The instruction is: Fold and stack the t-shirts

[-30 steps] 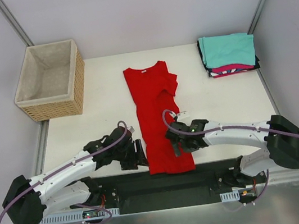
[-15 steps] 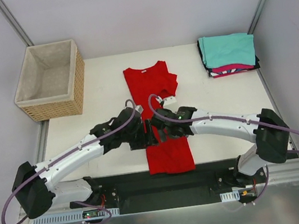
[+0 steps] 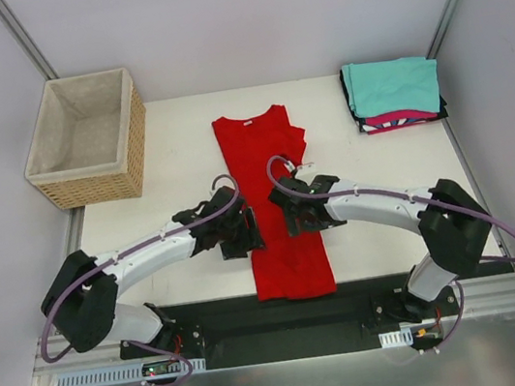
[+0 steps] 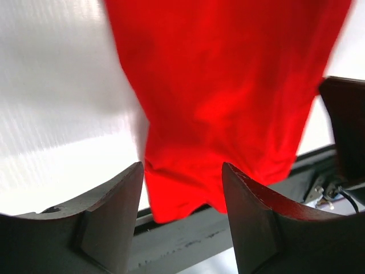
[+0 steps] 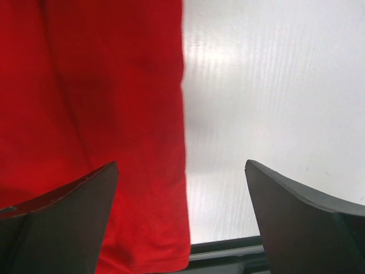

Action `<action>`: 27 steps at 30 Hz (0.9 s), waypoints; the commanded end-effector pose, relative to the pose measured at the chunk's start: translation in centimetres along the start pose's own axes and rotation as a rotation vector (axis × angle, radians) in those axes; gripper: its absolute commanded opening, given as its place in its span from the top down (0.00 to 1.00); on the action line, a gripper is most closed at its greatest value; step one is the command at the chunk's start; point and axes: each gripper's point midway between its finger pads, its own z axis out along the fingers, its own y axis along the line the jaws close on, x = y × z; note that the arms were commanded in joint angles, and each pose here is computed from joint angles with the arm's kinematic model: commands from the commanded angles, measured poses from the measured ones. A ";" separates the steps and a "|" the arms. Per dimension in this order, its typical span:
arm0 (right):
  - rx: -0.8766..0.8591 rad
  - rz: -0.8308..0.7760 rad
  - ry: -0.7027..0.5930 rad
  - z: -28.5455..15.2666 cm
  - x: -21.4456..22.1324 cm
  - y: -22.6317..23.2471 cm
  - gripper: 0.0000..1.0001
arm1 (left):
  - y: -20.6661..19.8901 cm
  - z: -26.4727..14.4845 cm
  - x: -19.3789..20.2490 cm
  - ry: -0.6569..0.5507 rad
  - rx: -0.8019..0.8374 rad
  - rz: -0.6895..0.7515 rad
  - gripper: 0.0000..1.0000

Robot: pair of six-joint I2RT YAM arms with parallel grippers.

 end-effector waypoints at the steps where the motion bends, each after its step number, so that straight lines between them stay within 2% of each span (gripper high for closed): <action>1: 0.036 0.039 0.001 0.1 0.2 -2.5 0.02 | -0.3 1.7 0.8 0.060 0.045 -0.049 0.43; 5: 0.053 0.063 0.000 0.0 0.4 -4.5 0.02 | -0.4 3.0 2.0 0.121 0.063 -0.072 0.44; 10: 0.069 0.083 -0.011 -0.5 0.3 -6.0 0.02 | 0.0 3.8 2.3 0.140 0.041 -0.070 0.44; 18: 0.061 0.082 -0.018 -1.0 -0.4 -6.2 0.02 | -0.2 3.5 2.0 0.147 0.046 -0.065 0.45; 22: 0.060 0.083 -0.019 -1.0 -0.4 -6.2 0.02 | -1.4 1.1 0.8 0.100 0.066 -0.031 0.45; 27: 0.047 0.087 -0.024 -1.0 -0.7 -5.9 0.02 | -3.2 -4.1 -1.6 0.002 0.057 0.046 0.44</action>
